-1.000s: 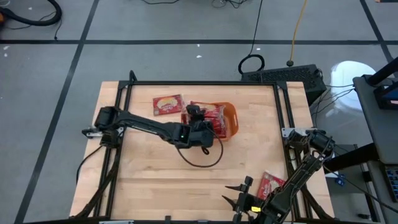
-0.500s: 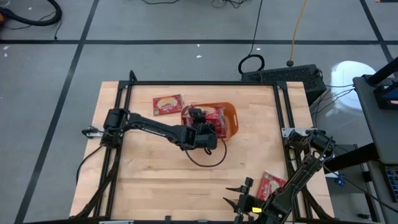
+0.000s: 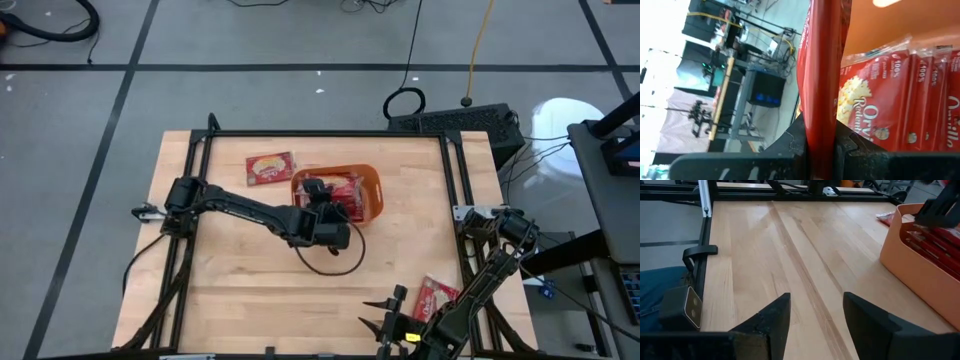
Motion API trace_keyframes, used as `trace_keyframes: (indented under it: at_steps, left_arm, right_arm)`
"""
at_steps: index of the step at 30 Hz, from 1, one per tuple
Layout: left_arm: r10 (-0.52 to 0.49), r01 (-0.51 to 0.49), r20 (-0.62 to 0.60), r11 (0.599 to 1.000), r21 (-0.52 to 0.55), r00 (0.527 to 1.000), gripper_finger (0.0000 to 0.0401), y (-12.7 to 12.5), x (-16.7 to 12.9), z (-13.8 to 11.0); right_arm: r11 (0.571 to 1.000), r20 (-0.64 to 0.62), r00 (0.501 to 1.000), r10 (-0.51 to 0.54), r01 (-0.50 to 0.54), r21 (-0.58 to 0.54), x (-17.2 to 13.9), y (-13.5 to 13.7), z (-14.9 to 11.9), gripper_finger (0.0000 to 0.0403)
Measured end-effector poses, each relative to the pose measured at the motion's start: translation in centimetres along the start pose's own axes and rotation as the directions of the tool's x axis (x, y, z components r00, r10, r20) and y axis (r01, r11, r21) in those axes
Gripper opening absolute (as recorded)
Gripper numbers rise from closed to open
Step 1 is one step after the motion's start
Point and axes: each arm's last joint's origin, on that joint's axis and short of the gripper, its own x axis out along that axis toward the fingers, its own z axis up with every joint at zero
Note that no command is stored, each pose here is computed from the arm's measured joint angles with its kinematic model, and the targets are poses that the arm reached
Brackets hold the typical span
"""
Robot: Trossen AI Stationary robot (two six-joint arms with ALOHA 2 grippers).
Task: Sort popcorn bags into baskets
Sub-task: Put the red popcorn bag into the orange bin
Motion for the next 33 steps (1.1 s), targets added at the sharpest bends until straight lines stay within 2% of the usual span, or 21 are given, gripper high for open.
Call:
trace_keyframes:
  at_steps: [8, 11, 17, 23, 33]
  left_arm:
    - [-0.052, 0.051, -0.040, 0.998, -0.028, 0.998, 0.0035, 1.6, -0.1, 0.4]
    - [-0.061, 0.061, -0.071, 0.998, -0.005, 0.996, 0.0035, 1.5, 0.1, -0.1]
    - [-0.066, 0.061, -0.133, 0.997, -0.037, 0.989, 0.0035, 1.9, 0.7, -0.9]
    - [-0.135, 0.128, -0.138, 0.990, -0.060, 0.981, 0.0035, 1.8, 0.8, -0.9]
    - [-0.169, 0.167, -0.139, 0.986, -0.025, 0.976, 0.0045, 1.8, 1.0, -0.9]
  right_arm:
    - [1.000, 0.003, 1.000, -0.005, 0.005, -0.014, 0.1, 0.0, 0.0, 0.0173]
    - [1.000, 0.003, 1.000, -0.005, 0.005, -0.009, 0.1, 0.0, 0.0, 0.0173]
    - [1.000, 0.003, 1.000, -0.004, 0.004, -0.009, 0.1, 0.0, 0.0, 0.0173]
    - [1.000, 0.002, 1.000, -0.004, 0.004, -0.013, 0.1, 0.0, 0.0, 0.0173]
    - [1.000, 0.002, 1.000, -0.003, 0.003, -0.015, 0.1, 0.0, 0.0, 0.0173]
